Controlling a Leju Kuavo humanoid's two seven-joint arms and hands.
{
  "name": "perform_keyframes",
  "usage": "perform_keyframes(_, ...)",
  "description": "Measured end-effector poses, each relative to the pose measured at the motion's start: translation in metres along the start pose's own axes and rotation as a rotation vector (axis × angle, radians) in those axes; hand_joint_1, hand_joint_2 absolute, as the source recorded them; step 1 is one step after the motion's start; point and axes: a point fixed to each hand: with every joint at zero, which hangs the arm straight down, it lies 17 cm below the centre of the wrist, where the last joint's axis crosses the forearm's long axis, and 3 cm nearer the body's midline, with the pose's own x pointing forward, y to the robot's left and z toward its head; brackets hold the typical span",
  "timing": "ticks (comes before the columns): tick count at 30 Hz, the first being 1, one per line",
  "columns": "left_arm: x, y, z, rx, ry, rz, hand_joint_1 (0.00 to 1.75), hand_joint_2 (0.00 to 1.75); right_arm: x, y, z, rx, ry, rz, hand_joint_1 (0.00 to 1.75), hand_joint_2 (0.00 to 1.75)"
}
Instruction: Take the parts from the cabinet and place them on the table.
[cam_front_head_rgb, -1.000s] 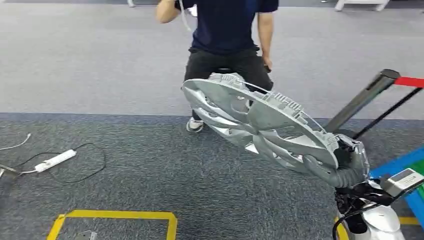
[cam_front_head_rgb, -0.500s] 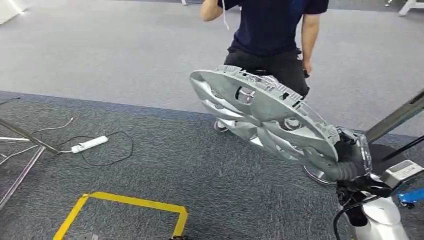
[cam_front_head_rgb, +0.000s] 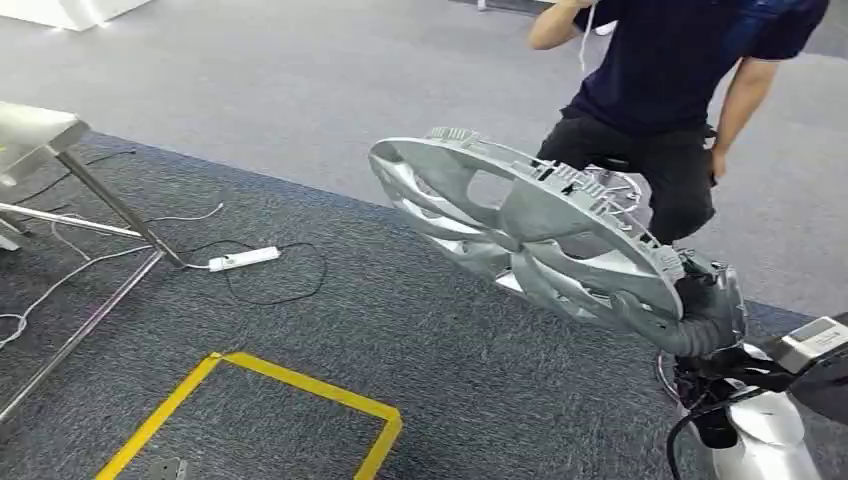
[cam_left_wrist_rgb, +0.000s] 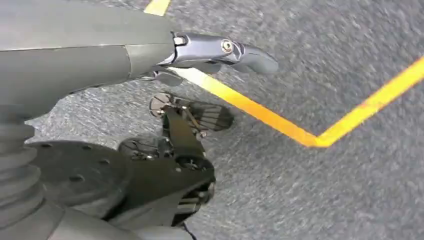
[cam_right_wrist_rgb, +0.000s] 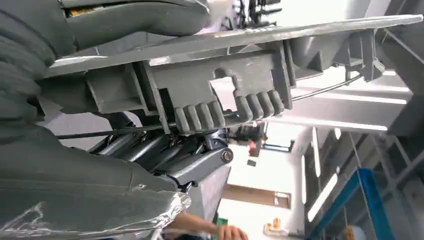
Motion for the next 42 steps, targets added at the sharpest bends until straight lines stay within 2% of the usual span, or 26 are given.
perform_keyframes(42,-0.0017,0.0011,0.0003,0.002,0.005,-0.014,0.00,1.75,-0.0043,-0.0040,-0.0003,0.006,0.011,-0.005,1.75,1.75)
